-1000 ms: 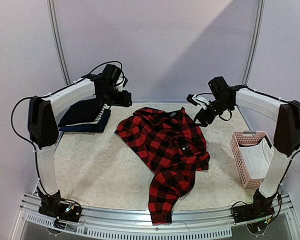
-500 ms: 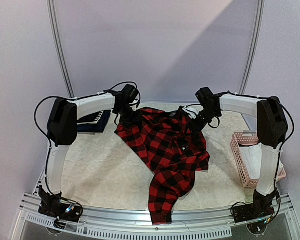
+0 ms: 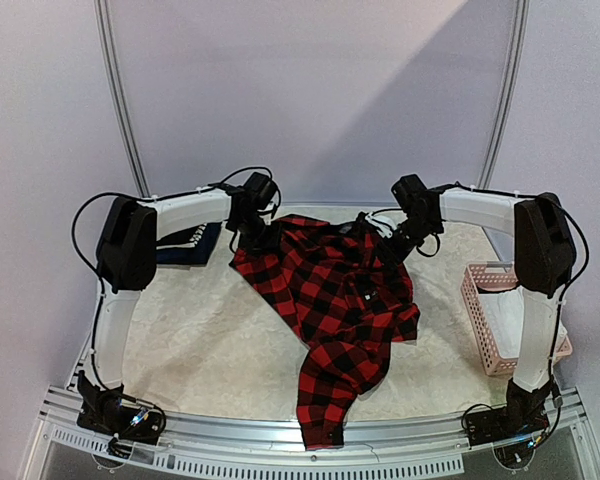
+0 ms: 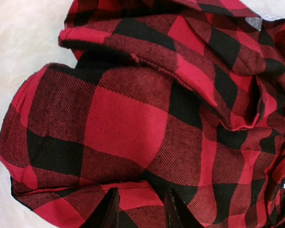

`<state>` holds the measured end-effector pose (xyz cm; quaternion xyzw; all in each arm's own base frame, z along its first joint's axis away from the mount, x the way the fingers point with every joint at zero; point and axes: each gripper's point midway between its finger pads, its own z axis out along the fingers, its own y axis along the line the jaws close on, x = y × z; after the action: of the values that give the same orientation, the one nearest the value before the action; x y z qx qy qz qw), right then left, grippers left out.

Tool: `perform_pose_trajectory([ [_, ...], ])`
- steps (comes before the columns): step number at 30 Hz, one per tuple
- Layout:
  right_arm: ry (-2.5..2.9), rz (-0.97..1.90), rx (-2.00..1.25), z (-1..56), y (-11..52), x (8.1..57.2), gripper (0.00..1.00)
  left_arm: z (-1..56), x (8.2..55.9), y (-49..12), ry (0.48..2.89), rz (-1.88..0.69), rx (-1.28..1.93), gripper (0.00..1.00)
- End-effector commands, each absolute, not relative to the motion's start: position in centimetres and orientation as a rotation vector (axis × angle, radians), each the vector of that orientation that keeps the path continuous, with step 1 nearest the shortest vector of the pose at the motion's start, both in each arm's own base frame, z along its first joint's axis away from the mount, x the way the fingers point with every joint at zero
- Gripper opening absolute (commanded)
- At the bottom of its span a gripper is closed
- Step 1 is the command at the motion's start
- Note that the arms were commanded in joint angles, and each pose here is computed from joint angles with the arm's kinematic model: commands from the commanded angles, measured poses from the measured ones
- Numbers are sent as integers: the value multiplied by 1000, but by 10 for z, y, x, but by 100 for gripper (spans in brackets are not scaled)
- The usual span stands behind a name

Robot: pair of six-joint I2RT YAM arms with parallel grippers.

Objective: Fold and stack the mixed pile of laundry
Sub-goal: Flatten out the crumpled shirt at the center of the board.

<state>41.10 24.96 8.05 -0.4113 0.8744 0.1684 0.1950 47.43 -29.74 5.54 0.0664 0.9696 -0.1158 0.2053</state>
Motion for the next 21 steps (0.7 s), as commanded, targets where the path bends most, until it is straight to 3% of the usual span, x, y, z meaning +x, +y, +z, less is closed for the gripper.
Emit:
perform_pose_trajectory([
  [1, 2467, 515, -1165, 77, 254, 403, 65, 33, 474, -293, 2730, -250, 189, 34],
  [7, 2467, 526, -1168, 78, 256, 401, 65, 22, 479, -294, 2735, -230, 190, 31],
  [14, 2470, 528, -1175, 76, 255, 399, 65, 32, 483, -296, 2702, -253, 188, 0],
  [21, 2467, 540, -1187, 74, 256, 396, 65, 99, 470, -297, 2580, -293, 208, 0],
])
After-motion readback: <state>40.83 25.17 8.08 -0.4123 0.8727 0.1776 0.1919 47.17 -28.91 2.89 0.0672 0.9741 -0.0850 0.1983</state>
